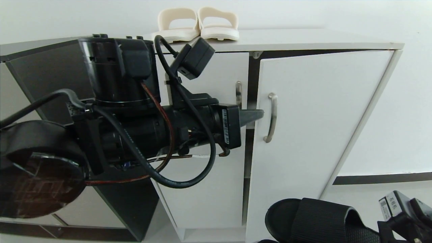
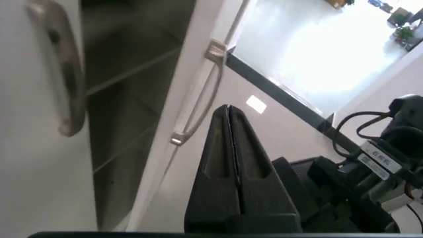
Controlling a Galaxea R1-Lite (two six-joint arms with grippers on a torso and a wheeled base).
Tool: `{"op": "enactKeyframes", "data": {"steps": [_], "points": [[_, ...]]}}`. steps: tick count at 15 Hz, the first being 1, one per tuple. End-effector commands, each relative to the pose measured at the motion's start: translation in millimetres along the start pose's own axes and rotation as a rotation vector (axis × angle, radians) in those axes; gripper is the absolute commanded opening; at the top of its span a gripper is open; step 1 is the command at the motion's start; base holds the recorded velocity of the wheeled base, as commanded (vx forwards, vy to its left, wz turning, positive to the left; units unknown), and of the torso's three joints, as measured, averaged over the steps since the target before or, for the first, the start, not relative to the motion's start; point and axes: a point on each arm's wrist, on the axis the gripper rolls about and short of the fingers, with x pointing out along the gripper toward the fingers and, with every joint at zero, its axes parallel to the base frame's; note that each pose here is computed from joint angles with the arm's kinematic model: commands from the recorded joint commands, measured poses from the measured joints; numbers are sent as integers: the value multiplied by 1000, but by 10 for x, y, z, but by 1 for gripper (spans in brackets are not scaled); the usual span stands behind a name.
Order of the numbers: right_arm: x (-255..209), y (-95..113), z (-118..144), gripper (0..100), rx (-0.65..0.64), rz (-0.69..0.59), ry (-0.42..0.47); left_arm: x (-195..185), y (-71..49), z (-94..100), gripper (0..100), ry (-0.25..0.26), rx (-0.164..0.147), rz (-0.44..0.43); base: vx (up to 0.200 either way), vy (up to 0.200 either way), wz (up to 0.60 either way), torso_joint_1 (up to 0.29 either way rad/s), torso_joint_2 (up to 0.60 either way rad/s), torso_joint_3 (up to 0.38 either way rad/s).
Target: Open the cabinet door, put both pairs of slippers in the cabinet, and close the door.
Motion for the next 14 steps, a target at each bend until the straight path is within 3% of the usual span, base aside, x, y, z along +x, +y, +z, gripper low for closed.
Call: {"op": "enactKeyframes", "data": {"steps": [1, 9, 14], "points": [[-4, 1, 2, 0, -2, 0, -3, -40, 93, 103, 0, -35, 3, 31, 0, 0, 0, 0, 0, 0], [3, 0, -18, 0, -6, 0, 9, 413, 370, 237, 0, -77, 8, 68, 0, 0, 0, 0, 0, 0], [17, 1, -50, 0, -16, 5, 26, 459, 380, 227, 0, -77, -20, 68, 0, 0, 0, 0, 0, 0]]}}
